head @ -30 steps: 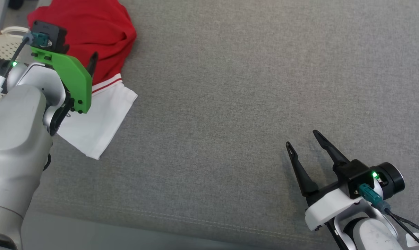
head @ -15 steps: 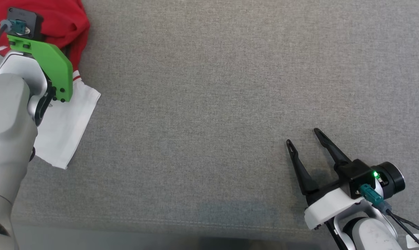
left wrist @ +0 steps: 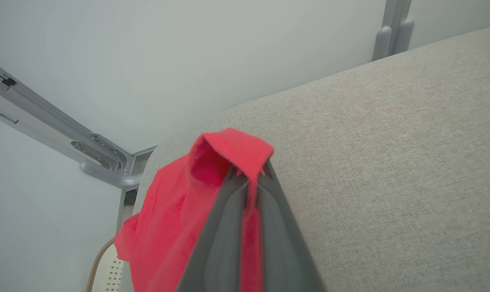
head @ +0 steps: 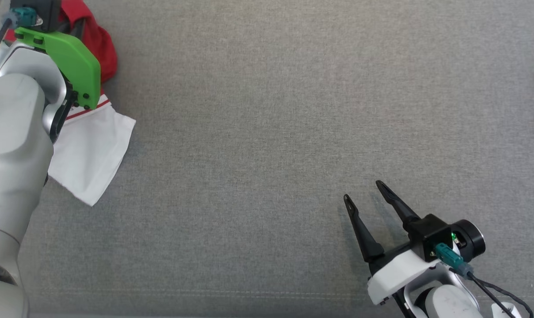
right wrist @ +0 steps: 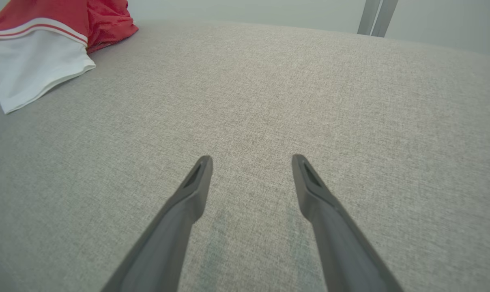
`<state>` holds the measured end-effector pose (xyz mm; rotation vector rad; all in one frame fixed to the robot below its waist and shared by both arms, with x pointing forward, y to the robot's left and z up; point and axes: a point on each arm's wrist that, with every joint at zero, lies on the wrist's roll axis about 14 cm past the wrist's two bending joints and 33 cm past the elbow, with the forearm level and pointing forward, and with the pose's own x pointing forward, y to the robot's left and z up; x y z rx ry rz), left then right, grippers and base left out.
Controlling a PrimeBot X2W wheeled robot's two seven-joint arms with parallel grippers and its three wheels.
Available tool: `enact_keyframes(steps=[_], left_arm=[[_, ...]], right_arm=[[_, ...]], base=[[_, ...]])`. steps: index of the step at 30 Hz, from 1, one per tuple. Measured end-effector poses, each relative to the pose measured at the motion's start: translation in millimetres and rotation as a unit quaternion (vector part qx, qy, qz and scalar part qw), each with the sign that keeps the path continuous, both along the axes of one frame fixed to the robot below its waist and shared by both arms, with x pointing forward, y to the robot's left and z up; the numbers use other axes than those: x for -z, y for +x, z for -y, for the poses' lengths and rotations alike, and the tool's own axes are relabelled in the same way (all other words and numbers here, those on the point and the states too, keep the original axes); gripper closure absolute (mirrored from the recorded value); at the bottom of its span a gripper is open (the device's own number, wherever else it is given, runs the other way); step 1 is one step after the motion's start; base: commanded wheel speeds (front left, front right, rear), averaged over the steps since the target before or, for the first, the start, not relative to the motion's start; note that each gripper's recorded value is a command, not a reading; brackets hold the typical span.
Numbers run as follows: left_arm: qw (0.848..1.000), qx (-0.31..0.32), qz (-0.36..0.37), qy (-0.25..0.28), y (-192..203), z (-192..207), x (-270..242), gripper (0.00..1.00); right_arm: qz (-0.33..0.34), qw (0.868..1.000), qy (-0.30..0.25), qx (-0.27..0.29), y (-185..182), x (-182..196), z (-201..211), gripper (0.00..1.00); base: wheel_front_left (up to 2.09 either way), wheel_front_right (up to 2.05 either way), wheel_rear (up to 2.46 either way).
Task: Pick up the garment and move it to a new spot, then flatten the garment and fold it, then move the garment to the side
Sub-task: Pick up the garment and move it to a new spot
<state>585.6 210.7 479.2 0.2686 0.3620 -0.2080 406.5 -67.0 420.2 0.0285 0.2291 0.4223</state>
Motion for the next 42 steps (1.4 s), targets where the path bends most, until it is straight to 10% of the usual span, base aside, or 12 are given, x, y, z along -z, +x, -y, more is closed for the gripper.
enact_keyframes(steps=[14,28,34,41,42], left_arm=[[0.964,0.215,0.152,-0.030,-9,184,-136,1.00],[0.853,0.424,0.230,-0.199,-110,365,-227,1.00],[0.886,0.397,0.145,-0.192,-89,350,-152,1.00],[0.942,0.323,0.060,-0.069,-52,285,-39,1.00],[0.947,0.310,0.053,-0.059,-48,276,-30,0.38]], right_arm=[[0.045,0.996,0.017,0.079,-39,-36,43,0.00],[0.081,0.983,0.019,0.164,-65,-59,95,0.00],[0.073,0.981,0.014,0.177,-62,-52,104,0.00],[0.058,0.984,0.010,0.166,-51,-41,98,0.00],[0.056,0.985,0.010,0.164,-50,-40,97,0.00]], base=[[0.00,0.00,0.00],[0.00,0.00,0.00],[0.00,0.00,0.00],[0.00,0.00,0.00],[0.00,0.00,0.00]])
